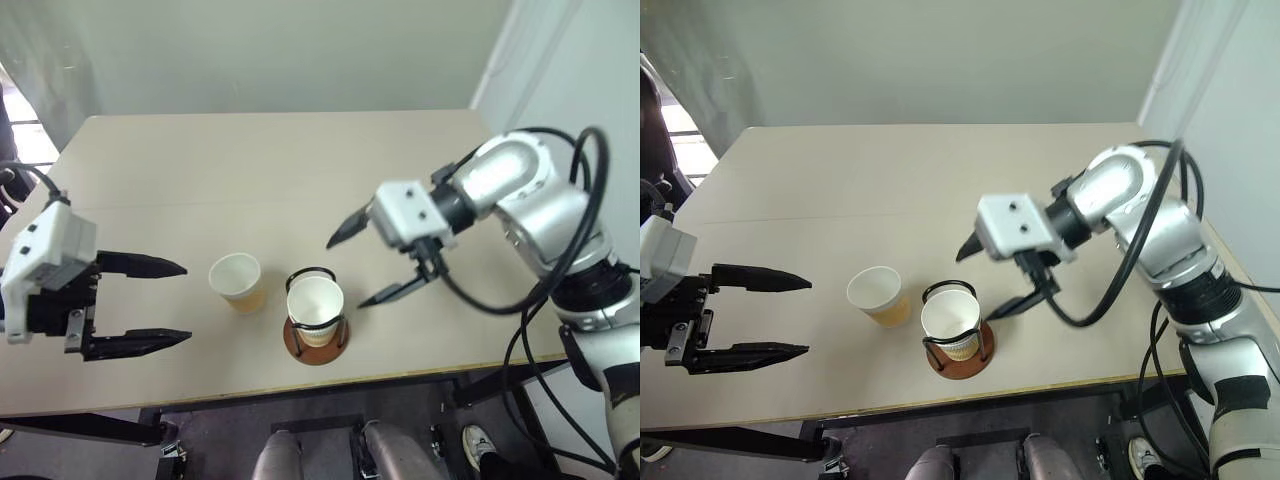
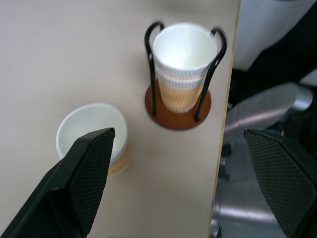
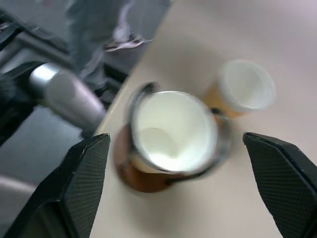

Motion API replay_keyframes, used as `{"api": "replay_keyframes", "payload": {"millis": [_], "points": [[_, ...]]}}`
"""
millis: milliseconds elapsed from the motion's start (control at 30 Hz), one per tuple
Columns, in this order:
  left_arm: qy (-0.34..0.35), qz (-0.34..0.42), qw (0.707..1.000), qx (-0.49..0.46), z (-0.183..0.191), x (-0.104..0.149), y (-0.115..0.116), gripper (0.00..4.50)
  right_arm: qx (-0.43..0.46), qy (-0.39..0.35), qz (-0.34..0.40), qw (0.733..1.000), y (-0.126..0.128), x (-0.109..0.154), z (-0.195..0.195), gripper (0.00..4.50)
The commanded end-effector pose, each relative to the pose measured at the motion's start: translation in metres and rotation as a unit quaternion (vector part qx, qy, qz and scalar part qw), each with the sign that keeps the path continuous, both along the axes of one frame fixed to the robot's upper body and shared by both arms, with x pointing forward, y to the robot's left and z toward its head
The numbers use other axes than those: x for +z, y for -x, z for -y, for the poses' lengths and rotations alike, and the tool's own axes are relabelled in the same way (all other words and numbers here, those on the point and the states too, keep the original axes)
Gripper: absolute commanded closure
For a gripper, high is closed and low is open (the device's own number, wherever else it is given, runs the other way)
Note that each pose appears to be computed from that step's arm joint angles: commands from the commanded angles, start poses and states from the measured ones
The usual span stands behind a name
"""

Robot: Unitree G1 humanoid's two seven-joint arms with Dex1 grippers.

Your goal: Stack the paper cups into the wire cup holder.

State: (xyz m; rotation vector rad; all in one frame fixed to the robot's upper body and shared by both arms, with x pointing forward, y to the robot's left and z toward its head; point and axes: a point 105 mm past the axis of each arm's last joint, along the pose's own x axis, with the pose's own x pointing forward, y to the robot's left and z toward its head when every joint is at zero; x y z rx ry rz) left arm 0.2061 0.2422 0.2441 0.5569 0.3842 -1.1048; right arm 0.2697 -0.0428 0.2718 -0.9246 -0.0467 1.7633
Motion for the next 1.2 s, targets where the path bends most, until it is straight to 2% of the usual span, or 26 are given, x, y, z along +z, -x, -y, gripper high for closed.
{"api": "replay_keyframes", "payload": {"millis": [33, 133, 267, 400, 467, 567, 767, 1200], "points": [[-0.071, 0.011, 0.997, -0.007, -0.005, -0.008, -0.015, 0.00, 0.038, -0.107, -0.017, 0.993, 0.019, 0.061, 0.035, 0.05], [-0.101, 0.011, 0.995, -0.021, -0.006, -0.015, -0.024, 0.00, 0.044, -0.146, -0.049, 0.987, 0.031, 0.074, 0.055, 0.05], [-0.111, 0.030, 0.992, -0.042, 0.000, -0.020, -0.040, 0.00, -0.012, -0.119, -0.055, 0.991, 0.038, 0.051, 0.082, 0.05], [-0.108, 0.030, 0.991, -0.075, 0.010, -0.021, -0.046, 0.00, -0.107, -0.127, -0.038, 0.985, 0.026, 0.042, 0.097, 0.05], [-0.112, 0.029, 0.989, -0.088, 0.014, -0.022, -0.051, 0.00, -0.182, -0.142, -0.012, 0.973, 0.009, 0.042, 0.115, 0.05], [-0.122, 0.023, 0.987, -0.100, 0.015, -0.026, -0.056, 0.00, -0.237, -0.164, 0.002, 0.958, 0.007, 0.048, 0.139, 0.05], [-0.141, 0.022, 0.983, -0.115, 0.015, -0.034, -0.065, 0.00, -0.281, -0.204, 0.016, 0.938, 0.016, 0.058, 0.164, 0.05], [-0.159, 0.015, 0.976, -0.150, 0.024, -0.048, -0.071, 0.00, -0.276, -0.221, 0.002, 0.935, 0.027, 0.057, 0.157, 0.05]]}}
